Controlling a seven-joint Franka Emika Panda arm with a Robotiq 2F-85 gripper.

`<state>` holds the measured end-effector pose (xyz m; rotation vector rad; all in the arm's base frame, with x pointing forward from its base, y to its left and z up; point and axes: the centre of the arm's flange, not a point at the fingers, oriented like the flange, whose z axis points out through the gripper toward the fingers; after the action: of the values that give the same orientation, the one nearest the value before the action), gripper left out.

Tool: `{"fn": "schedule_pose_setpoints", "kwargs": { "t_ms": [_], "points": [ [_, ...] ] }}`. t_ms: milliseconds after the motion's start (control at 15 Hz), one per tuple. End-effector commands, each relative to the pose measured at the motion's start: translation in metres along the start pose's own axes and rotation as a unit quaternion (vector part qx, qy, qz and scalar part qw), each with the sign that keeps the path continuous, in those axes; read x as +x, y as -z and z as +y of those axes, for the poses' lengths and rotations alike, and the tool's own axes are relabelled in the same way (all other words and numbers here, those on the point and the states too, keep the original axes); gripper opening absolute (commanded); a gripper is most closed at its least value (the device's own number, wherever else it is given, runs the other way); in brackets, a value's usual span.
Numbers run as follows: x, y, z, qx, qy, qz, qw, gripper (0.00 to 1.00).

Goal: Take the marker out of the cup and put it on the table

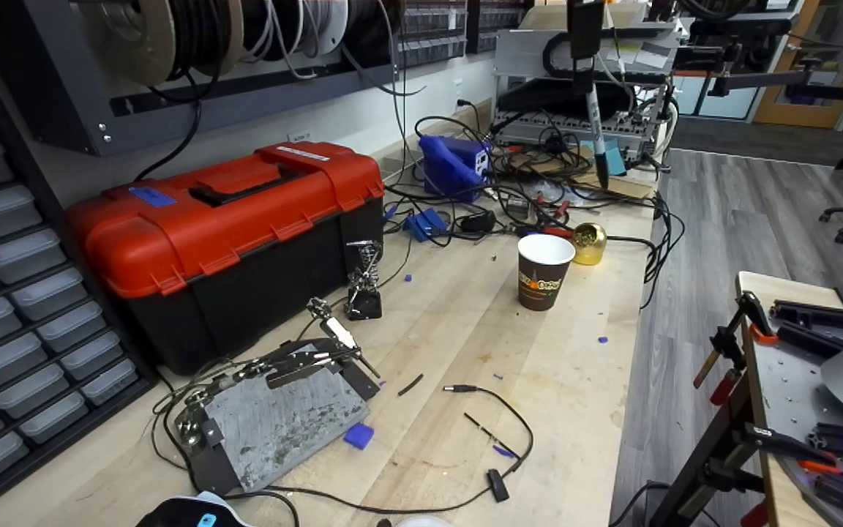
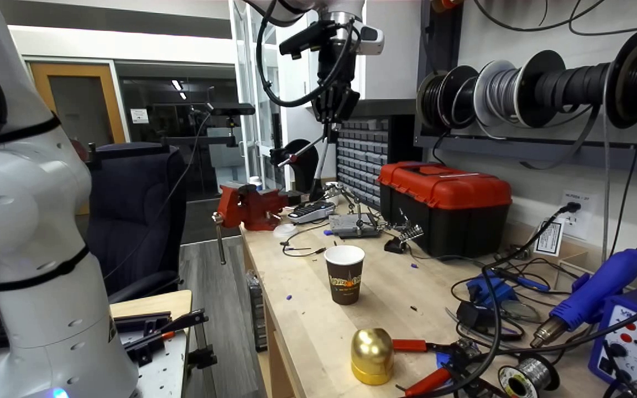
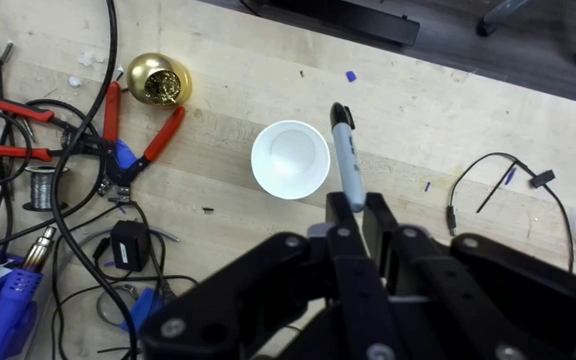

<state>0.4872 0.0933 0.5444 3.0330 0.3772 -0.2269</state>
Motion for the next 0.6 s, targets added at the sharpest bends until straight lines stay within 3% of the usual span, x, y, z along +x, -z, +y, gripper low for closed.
{"fn": "schedule_pose_setpoints", "kwargs": {
  "t_ms": [0,533],
  "points": [
    [0.034,0.008,-0.008,0.007,0.036,-0.04,0.9985,0.0],
    [0.091,-0.015,-0.035,0.025,0.059,-0.099,0.993,0.0]
  ]
}}
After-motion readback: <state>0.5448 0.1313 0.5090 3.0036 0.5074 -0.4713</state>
